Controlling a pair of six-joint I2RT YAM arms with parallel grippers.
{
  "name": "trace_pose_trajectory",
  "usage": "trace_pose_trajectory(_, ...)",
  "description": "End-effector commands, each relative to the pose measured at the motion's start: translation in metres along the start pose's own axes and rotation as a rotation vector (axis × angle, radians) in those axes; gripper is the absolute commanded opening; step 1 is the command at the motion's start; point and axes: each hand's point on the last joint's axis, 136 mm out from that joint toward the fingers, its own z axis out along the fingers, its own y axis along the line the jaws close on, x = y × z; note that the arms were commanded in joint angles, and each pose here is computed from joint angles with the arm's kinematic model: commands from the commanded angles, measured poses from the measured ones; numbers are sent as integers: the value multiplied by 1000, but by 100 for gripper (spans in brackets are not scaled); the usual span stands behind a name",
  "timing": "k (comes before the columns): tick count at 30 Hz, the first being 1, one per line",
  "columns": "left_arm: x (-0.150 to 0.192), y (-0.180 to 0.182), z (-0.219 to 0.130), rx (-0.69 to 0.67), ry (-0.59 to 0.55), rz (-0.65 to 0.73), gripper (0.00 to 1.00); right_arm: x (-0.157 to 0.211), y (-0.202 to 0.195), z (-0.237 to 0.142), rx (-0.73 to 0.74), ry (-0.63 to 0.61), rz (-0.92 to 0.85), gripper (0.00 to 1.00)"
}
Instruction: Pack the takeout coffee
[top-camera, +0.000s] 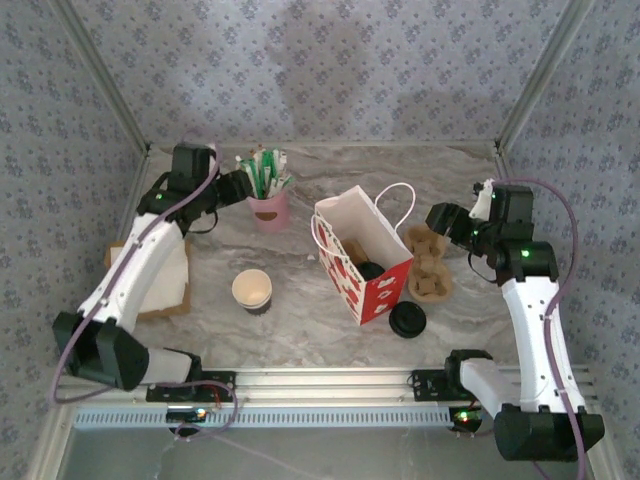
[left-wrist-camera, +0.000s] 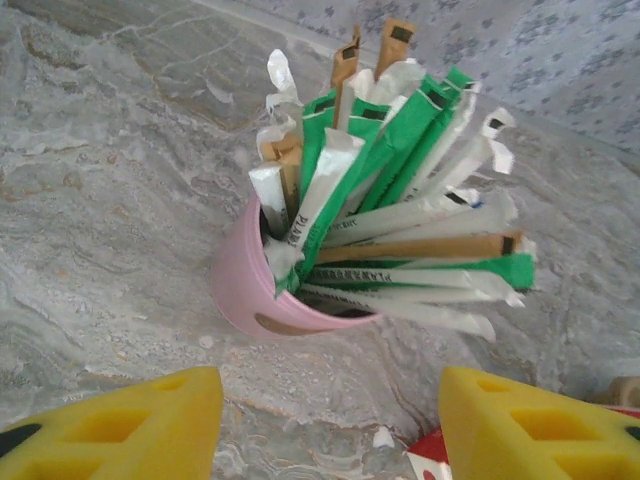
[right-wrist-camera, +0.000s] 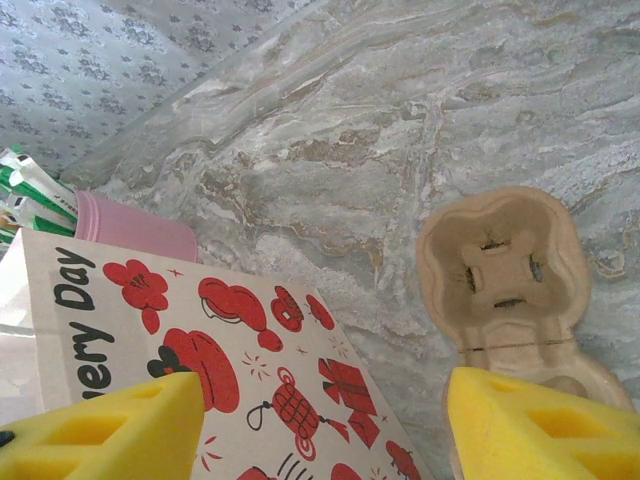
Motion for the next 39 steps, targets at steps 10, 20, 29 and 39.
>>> trace_pose_trajectory(10,-10,14,44,-113,77,62,49,-12,9,-1,-39,-16,6,67)
trace_pose_trajectory(20,-5,13,48,-103,94,52,34,-12,10,0,-50,-12,8,68)
trace_pose_trajectory(29,-1,15,45,-100,102,44,26,-12,9,1,-56,-7,14,68)
trace_pose_trajectory(39,0,15,40,-103,98,45,18,-12,10,4,-64,-1,21,68)
